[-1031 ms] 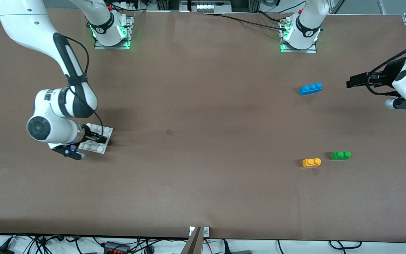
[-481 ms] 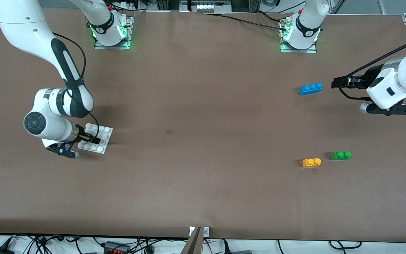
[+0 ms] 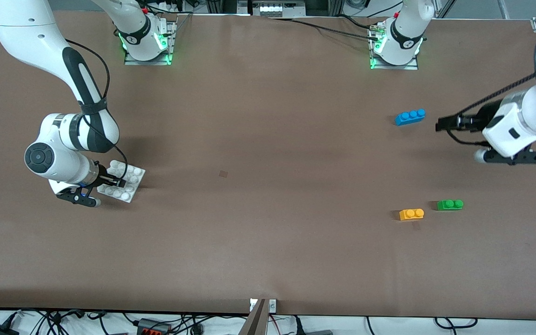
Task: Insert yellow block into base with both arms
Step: 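Grasp the base plate with the right gripper while the left gripper reaches the block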
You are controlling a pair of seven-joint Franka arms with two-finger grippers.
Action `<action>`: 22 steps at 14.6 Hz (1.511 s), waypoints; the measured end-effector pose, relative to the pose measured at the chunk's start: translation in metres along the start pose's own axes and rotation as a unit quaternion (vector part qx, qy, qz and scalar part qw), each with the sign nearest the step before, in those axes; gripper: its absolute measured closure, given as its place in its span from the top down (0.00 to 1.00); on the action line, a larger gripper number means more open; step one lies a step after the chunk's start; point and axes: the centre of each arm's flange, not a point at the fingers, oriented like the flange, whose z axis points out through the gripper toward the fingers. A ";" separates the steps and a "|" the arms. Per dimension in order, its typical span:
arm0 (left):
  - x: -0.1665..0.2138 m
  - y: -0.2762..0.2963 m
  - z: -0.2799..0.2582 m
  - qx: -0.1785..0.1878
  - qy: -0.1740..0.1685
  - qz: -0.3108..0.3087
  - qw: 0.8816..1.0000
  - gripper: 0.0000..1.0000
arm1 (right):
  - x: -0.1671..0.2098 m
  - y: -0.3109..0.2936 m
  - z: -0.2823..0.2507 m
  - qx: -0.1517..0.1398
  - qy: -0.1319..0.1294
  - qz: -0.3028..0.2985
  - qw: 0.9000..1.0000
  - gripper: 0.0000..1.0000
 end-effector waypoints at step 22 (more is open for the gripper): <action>0.056 -0.009 0.215 -0.008 0.120 -0.003 0.993 1.00 | -0.006 0.016 0.013 -0.009 -0.019 0.006 1.000 0.57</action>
